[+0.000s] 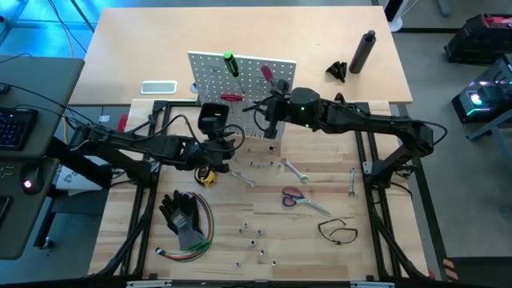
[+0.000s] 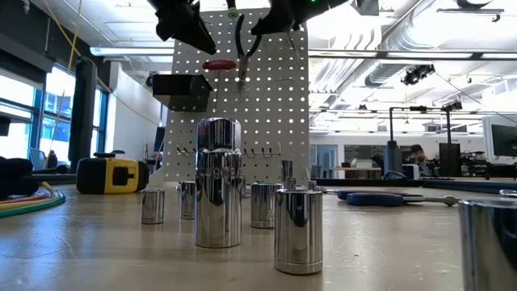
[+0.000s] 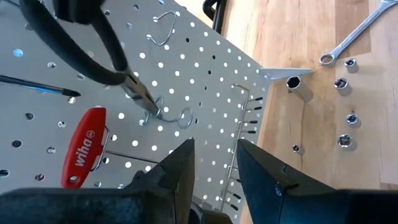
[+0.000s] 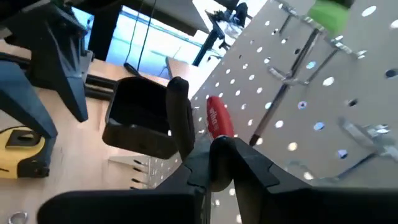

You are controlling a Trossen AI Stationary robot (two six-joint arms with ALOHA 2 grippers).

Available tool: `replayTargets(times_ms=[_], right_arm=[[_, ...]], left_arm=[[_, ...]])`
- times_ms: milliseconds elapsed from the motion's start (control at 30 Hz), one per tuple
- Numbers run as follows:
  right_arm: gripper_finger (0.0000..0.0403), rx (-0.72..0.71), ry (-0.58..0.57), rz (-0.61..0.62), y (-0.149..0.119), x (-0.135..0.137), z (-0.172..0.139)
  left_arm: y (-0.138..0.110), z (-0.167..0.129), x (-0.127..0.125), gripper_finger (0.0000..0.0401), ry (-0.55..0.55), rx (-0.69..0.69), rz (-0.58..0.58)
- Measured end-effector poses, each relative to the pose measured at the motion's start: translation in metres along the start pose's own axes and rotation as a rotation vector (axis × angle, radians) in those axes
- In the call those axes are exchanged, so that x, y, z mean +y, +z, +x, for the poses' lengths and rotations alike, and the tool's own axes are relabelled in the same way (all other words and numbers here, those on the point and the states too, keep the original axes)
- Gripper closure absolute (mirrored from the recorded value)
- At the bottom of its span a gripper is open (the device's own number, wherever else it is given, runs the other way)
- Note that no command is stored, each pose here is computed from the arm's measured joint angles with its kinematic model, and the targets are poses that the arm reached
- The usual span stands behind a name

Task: Hang tools onto peg board
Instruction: Hang the black pliers on the white peg board

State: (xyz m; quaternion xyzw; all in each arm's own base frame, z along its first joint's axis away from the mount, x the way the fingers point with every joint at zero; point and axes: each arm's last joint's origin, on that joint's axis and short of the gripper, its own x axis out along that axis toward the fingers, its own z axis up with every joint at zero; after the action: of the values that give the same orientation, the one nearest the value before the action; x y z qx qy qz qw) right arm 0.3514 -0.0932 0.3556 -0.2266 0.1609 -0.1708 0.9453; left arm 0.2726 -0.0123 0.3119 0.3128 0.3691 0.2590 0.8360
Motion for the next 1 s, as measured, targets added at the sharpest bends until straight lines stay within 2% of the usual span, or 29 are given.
replayTargets(times_ms=[300,533,833,1000], right_arm=[[0.0373,-0.026,-0.023,-0.003,0.033,-0.004,-0.013],[0.0373,0.003,-0.017,0.024,0.034,-0.003,-0.014],[0.0373,0.060,-0.055,-0.024,0.040,0.006,-0.028],[0.0373,0.154,-0.105,-0.038,0.038,0.008,-0.040]], left_arm=[[0.000,0.000,0.000,0.0288,0.000,0.001,0.001],[0.000,0.000,0.000,0.0288,-0.001,0.002,-0.005],[0.000,0.000,0.000,0.0288,-0.004,0.003,-0.004],[-0.001,0.001,0.001,0.0288,-0.002,0.004,-0.008]])
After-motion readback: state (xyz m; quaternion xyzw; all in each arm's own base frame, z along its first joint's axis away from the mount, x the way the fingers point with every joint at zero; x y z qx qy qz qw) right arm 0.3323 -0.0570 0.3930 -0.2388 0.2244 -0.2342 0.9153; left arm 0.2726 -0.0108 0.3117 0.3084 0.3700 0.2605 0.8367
